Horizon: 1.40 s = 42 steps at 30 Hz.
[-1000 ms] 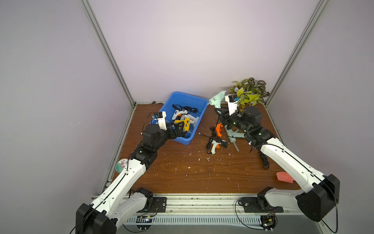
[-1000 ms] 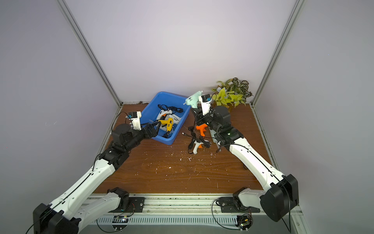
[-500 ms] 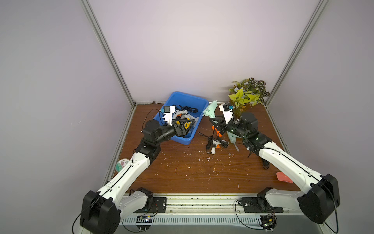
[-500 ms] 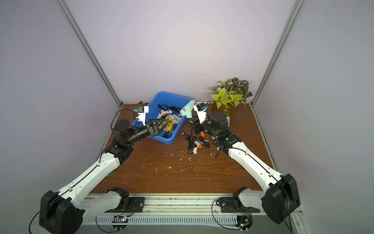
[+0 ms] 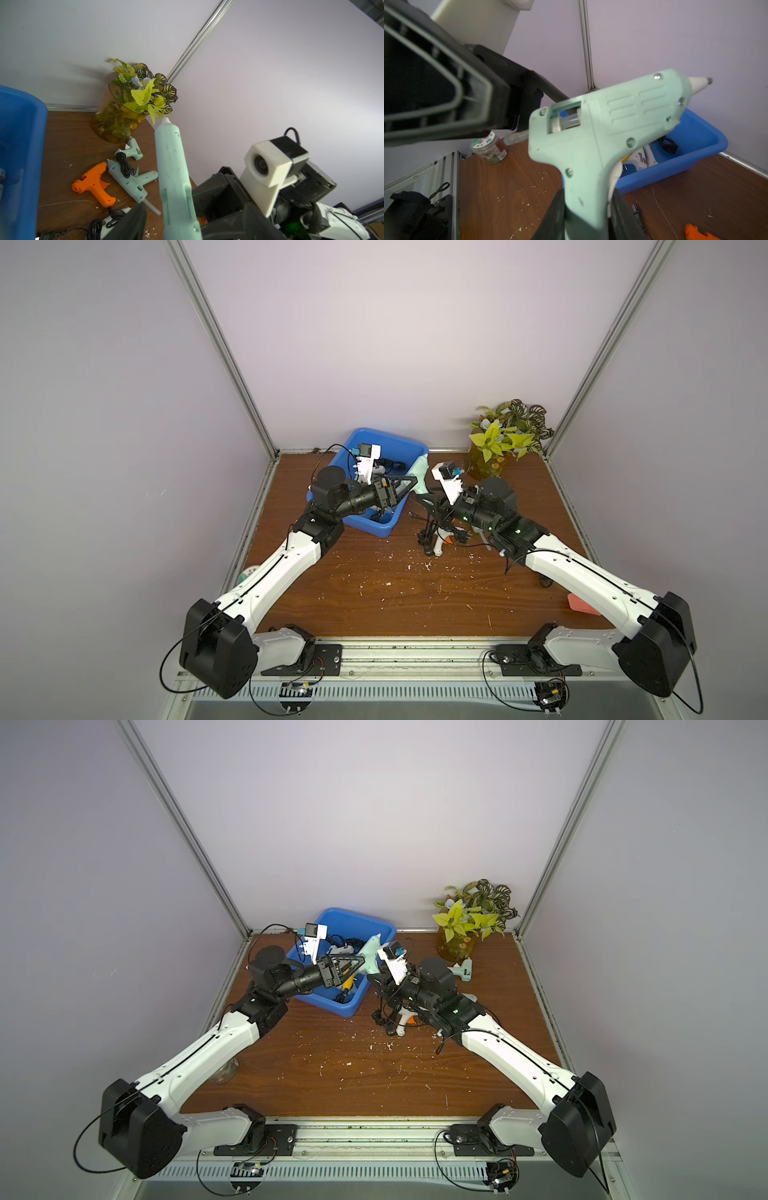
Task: Put the hot melt glue gun into the storage box
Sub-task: Pick up the hot melt adhesive gun from the center of the board, then place the hot melt adhesive gun in the storage box.
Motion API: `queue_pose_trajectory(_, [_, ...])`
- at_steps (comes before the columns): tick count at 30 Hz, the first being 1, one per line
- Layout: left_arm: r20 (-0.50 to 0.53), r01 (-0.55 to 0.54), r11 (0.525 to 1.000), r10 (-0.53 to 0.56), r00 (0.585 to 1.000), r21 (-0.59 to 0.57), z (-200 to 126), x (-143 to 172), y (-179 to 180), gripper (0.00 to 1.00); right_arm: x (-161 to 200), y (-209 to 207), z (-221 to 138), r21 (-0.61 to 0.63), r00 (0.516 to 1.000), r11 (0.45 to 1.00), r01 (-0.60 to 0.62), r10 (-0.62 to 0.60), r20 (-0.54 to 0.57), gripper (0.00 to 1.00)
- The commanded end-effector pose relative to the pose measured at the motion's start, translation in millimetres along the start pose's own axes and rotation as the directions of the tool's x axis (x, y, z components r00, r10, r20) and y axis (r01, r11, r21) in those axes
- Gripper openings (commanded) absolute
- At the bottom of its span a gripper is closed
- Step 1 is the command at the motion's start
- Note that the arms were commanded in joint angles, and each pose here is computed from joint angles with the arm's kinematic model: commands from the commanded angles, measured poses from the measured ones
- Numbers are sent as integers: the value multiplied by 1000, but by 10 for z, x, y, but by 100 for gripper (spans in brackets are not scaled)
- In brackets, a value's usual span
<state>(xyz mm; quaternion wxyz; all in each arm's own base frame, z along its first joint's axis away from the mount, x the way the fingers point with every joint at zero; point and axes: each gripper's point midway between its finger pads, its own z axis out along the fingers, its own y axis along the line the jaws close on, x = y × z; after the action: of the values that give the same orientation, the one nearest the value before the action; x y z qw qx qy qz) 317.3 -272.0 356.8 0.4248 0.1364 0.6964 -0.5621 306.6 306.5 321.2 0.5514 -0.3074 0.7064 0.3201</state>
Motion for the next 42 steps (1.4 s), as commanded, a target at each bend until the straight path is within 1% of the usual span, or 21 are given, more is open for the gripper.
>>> queue_pose_trajectory(1, [-18, -26, 998, 27, 999, 50, 32, -21, -149, 68, -312, 14, -6, 39, 995, 997, 66, -69, 73, 27])
queue_pose_trajectory(6, [-43, -11, 998, 13, 999, 56, 63, 43, -112, 54, -282, 49, 53, 58, 994, 994, 91, -94, 51, 27])
queue_pose_trajectory(12, [-42, -17, 998, 20, 999, 58, 55, 47, -119, 26, -275, 2, 82, 110, 994, 989, 98, -102, 39, 28])
queue_pose_trajectory(14, [-43, -17, 998, 20, 999, 58, 60, 47, -115, 20, -291, -5, 76, 116, 994, 988, 99, -105, 42, 28])
queue_pose_trajectory(18, [-33, -22, 998, 24, 999, 64, 59, 15, -135, 7, -289, 5, 66, 118, 994, 988, 97, -102, 43, 35])
queue_pose_trajectory(20, [-23, -30, 997, 31, 999, 73, 57, -17, -168, 0, -296, -8, 53, 125, 994, 988, 90, -97, 45, 44])
queue_pose_trajectory(25, [30, -93, 993, 91, 995, 79, 34, -224, -319, 0, -347, -81, -55, 178, 994, 982, 60, -75, 82, 74])
queue_pose_trajectory(28, [71, -157, 986, 153, 986, 56, 6, -440, -446, 0, -444, -215, -228, 269, 990, 963, 17, -55, 132, 87])
queue_pose_trajectory(31, [131, -219, 976, 216, 968, 10, -69, -730, -544, 0, -538, -367, -470, 367, 980, 929, -46, -29, 198, 100])
queue_pose_trajectory(34, [186, -250, 968, 252, 950, -35, -165, -1000, -560, 0, -606, -465, -711, 429, 965, 897, -108, -9, 262, 99])
queue_pose_trajectory(37, [212, -268, 960, 281, 936, -86, -259, -1247, -499, 0, -632, -502, -903, 454, 952, 879, -146, -1, 306, 100])
queue_pose_trajectory(41, [209, -293, 939, 327, 921, -180, -335, -1478, -350, 0, -616, -539, -1054, 478, 944, 861, -172, 5, 331, 99])
queue_pose_trajectory(42, [226, -311, 931, 350, 909, -191, -387, -1604, -408, 0, -593, -562, -1080, 490, 944, 853, -180, 9, 330, 100])
